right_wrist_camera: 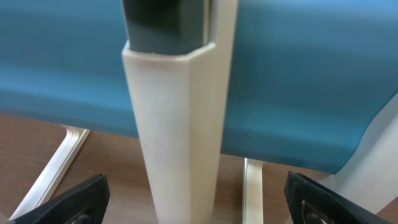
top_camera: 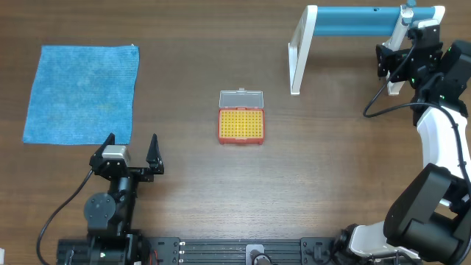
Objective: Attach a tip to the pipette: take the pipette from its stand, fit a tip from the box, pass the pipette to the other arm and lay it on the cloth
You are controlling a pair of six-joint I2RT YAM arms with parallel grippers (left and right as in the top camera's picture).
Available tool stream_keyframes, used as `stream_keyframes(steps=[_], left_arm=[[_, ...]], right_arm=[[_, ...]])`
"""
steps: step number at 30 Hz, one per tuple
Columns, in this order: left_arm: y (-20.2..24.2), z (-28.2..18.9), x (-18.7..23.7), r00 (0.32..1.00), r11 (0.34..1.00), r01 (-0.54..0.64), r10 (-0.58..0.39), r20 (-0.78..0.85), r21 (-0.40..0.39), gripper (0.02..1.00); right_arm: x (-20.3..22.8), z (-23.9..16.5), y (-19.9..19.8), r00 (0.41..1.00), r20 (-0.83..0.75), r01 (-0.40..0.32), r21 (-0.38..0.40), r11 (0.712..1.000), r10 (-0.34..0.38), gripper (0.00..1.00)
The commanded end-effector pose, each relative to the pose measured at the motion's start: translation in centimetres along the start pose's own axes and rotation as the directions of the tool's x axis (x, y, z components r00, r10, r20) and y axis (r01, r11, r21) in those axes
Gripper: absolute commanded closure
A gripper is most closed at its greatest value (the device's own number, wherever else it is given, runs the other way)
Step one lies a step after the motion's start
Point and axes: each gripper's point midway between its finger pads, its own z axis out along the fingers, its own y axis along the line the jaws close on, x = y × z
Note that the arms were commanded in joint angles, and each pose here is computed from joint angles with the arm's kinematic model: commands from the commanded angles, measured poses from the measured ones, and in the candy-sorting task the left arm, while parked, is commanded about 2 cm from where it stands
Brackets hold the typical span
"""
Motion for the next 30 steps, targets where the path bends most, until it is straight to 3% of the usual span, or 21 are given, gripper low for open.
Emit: stream_keyframes(steps=[1, 5, 6, 17, 19, 22, 29, 30], left_arm=[[-0.15, 0.00, 0.15, 1.000, 1.000, 0.008, -0.008, -0.004, 0.007, 0.020], [-0.15, 0.00, 0.15, 1.000, 1.000, 0.008, -0.008, -0.004, 0.007, 0.023], [-0.15, 0.00, 0.15, 1.000, 1.000, 0.008, -0.008, -0.004, 0.007, 0.020], [-0.15, 0.00, 0.15, 1.000, 1.000, 0.008, -0.008, -0.004, 0.007, 0.020], [-0.15, 0.00, 0.15, 1.000, 1.000, 0.008, -0.008, -0.004, 0.007, 0.023], [-0.15, 0.00, 0.15, 1.000, 1.000, 0.008, -0.008, -0.004, 0.007, 0.020], [-0.15, 0.00, 0.15, 1.000, 1.000, 0.008, -0.008, -0.004, 0.007, 0.023], [-0.15, 0.00, 0.15, 1.000, 1.000, 0.008, -0.008, -0.004, 0.007, 0.020]], right_arm=[[0.54, 1.15, 0.04, 0.998, -0.010, -0.068, -0.015, 0.998, 0.067, 0.097], [0.55, 1.31, -0.04, 0.994, -0.006, -0.105, -0.014, 0.994, 0.105, 0.268], [0.54, 1.31, -0.02, 0.990, -0.006, -0.141, -0.015, 0.990, 0.141, 0.303], [0.49, 1.41, 0.24, 0.986, -0.008, -0.165, -0.020, 0.986, 0.165, 0.421], [0.49, 1.41, 0.24, 0.986, -0.008, -0.165, -0.020, 0.986, 0.165, 0.498], [0.49, 1.41, 0.25, 0.986, -0.008, -0.169, -0.021, 0.985, 0.169, 0.535], [0.45, 1.41, 0.33, 0.984, -0.007, -0.176, -0.025, 0.984, 0.175, 0.575], [0.34, 1.40, 0.37, 0.985, -0.002, -0.174, -0.030, 0.984, 0.174, 0.619]])
